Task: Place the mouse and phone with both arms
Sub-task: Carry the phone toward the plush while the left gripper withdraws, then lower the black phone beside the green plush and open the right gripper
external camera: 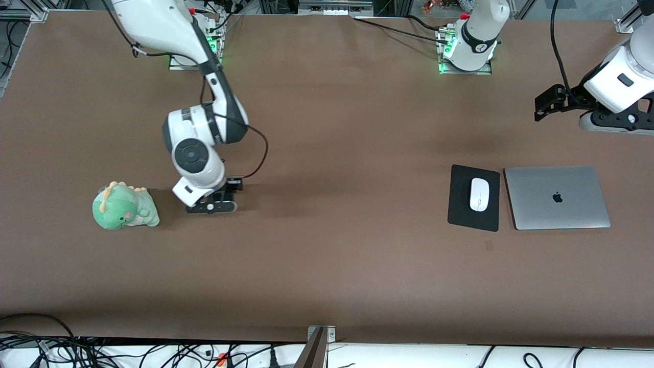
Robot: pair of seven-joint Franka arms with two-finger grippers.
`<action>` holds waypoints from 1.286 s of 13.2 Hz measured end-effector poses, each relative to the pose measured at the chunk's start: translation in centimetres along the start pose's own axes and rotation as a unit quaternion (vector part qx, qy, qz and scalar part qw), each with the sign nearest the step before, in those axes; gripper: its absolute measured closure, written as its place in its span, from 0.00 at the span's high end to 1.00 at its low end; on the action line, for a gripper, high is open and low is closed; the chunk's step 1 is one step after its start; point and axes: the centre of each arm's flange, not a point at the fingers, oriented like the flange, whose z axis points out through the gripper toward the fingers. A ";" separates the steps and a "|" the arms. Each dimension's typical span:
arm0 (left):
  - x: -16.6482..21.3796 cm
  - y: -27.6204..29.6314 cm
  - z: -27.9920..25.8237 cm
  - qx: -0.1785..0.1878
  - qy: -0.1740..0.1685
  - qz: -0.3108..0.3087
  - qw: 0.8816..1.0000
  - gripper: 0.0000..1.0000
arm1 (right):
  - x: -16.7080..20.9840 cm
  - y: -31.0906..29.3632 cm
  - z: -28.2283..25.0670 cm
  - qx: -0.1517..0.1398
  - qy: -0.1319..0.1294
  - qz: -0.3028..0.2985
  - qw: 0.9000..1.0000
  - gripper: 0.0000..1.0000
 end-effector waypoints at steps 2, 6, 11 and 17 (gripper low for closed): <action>0.1 0.1 0.0 0.003 0.003 -0.001 1.000 1.00 | 0.3 3.5 2.1 0.006 0.002 -0.010 1.000 0.81; 0.1 0.2 0.1 0.003 0.001 -0.002 1.000 1.00 | 0.3 6.1 6.6 0.032 0.015 -0.019 0.999 0.81; 0.1 0.1 0.1 0.004 0.004 -0.003 1.000 1.00 | 0.3 6.0 6.5 0.040 0.018 -0.009 0.999 0.98; 0.1 0.0 0.1 0.004 0.004 -0.004 1.000 1.00 | -1.6 7.0 -12.6 0.106 0.004 0.038 0.994 1.00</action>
